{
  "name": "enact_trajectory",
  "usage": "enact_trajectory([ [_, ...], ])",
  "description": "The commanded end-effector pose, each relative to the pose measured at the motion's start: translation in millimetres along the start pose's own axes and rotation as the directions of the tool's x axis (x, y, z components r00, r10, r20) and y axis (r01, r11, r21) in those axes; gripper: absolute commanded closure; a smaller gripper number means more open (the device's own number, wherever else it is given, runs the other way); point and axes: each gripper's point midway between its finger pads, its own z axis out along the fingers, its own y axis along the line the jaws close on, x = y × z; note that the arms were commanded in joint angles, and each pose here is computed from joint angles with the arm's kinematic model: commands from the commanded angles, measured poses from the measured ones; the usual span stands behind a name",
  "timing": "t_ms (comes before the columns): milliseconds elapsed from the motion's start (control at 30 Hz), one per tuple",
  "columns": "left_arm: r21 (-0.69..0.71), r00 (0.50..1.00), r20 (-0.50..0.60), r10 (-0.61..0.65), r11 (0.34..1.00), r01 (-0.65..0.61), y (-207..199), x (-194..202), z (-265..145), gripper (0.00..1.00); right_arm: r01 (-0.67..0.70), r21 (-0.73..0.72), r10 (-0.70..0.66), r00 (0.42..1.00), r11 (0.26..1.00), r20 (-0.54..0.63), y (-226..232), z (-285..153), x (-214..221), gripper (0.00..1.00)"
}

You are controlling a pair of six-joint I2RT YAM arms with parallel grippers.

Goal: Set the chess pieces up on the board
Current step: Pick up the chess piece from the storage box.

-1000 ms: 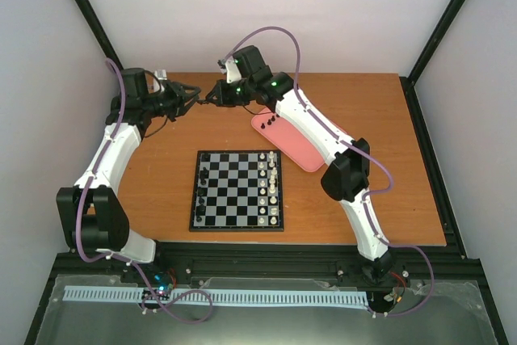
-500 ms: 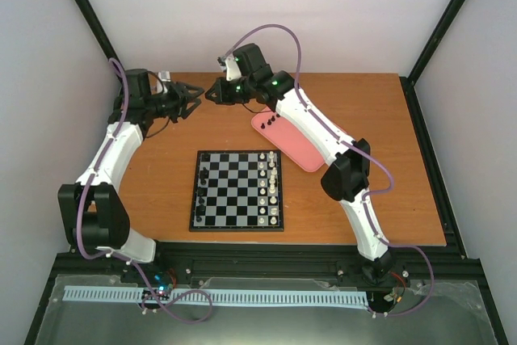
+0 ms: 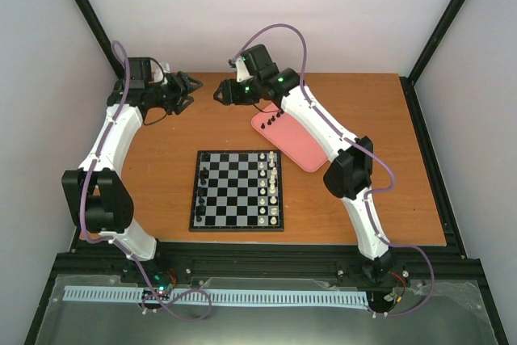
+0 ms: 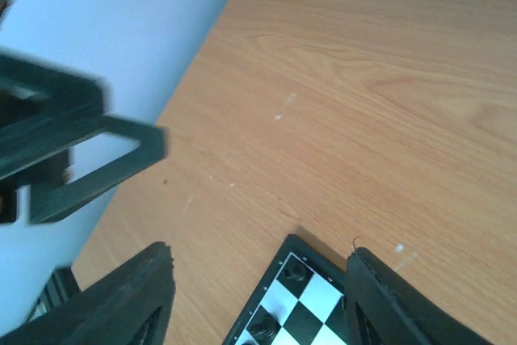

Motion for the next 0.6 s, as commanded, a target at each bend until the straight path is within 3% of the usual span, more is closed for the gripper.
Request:
enact_trajectory([
  [0, -0.093, 0.998, 0.005, 0.058, 0.994, -0.057, 9, -3, -4, 0.33, 0.046, 0.14, -0.052, 0.998, 0.989, 0.038, -28, -31, -13, 0.23],
  [67, -0.108, 0.998, 0.006, 0.066, 0.992, -0.065, 11, -3, -5, 0.29, 0.059, 0.214, -0.072, 0.996, 0.975, 0.05, -44, -41, -18, 0.03],
  [133, -0.12, 0.997, 0.008, 0.074, 0.99, -0.072, 13, -3, -7, 0.27, 0.06, 0.257, -0.076, 0.996, 0.965, 0.053, -60, -49, -22, 0.0],
  [333, -0.229, 0.989, 0.021, 0.143, 0.964, -0.135, 23, -7, -19, 0.01, -0.024, 0.436, 0.017, 1.0, 0.9, 0.021, -149, -57, -15, 0.0],
  [433, -0.283, 0.985, 0.027, 0.172, 0.946, -0.158, 30, -10, -24, 0.0, -0.038, 0.517, 0.058, 0.998, 0.855, -0.022, -191, -52, -3, 0.0],
  [567, -0.321, 0.983, 0.018, 0.183, 0.932, -0.168, 39, -11, -22, 0.0, -0.061, 0.592, 0.107, 0.993, 0.804, -0.042, -237, -42, 9, 0.19],
])
